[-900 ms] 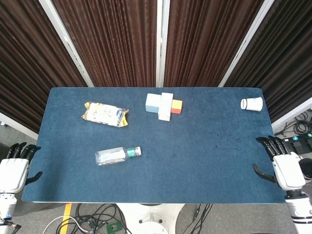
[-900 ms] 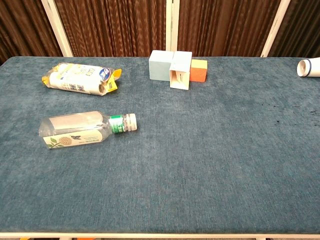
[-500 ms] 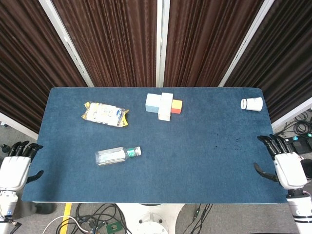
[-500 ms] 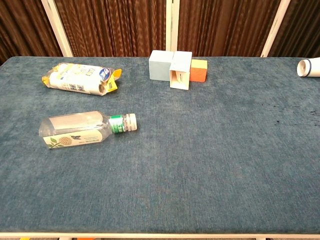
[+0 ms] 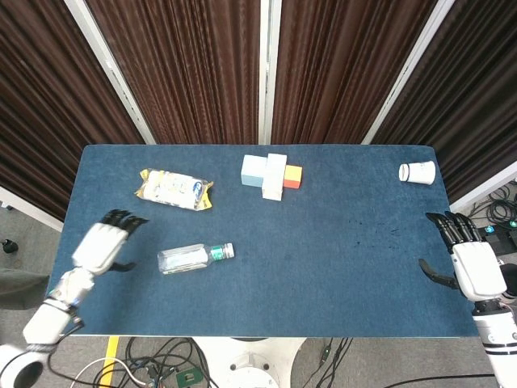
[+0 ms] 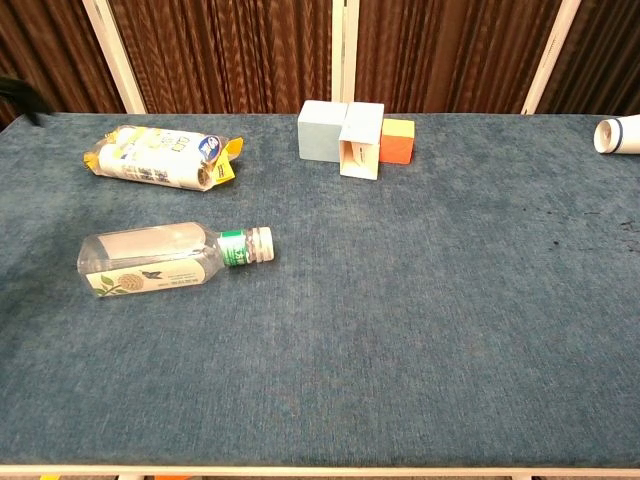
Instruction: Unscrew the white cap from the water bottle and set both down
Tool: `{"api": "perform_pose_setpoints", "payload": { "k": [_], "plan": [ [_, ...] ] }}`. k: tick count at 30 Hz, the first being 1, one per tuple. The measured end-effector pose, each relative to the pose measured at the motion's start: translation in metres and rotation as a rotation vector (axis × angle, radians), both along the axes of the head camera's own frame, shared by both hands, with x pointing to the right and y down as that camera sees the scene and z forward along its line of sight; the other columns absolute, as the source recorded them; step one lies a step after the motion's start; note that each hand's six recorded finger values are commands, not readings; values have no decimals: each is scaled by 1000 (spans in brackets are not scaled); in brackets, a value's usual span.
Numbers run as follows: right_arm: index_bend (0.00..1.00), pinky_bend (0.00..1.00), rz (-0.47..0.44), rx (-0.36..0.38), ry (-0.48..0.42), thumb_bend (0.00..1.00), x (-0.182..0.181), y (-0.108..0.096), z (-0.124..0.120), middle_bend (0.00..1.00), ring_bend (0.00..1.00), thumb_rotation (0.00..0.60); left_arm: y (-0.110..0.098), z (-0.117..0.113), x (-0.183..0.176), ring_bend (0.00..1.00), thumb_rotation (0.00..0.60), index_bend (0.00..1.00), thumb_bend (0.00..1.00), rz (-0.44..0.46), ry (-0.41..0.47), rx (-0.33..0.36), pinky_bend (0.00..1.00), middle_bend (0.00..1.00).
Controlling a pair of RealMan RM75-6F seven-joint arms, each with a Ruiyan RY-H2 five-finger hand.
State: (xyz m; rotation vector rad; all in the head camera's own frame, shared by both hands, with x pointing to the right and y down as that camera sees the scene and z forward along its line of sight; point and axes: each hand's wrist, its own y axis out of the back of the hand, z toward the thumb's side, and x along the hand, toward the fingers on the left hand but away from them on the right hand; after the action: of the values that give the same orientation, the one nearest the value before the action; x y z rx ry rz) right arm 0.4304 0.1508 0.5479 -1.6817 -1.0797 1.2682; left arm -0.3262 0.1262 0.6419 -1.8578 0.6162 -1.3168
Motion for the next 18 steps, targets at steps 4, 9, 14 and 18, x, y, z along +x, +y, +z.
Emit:
{"api": "perform_pose_setpoints", "payload": {
  "k": [4, 9, 14, 18],
  "plan": [
    [95, 82, 7, -7, 9, 224, 2, 0, 1, 138, 69, 600, -4, 28, 42, 106, 600, 147, 72, 34, 54, -108, 147, 171],
    [96, 82, 13, -18, 15, 224, 3, 0, 3, 138, 69, 600, 1, 57, 71, 95, 600, 133, 72, 58, 52, -209, 154, 148],
    [95, 82, 13, -31, 15, 224, 2, 0, 7, 138, 69, 600, 15, 77, 83, 113, 600, 169, 72, 71, 14, -247, 180, 187],
    [95, 82, 13, -39, 13, 224, 2, 0, 9, 138, 69, 600, 22, 89, 82, 163, 600, 227, 72, 41, -23, -228, 207, 243]
  ]
}}
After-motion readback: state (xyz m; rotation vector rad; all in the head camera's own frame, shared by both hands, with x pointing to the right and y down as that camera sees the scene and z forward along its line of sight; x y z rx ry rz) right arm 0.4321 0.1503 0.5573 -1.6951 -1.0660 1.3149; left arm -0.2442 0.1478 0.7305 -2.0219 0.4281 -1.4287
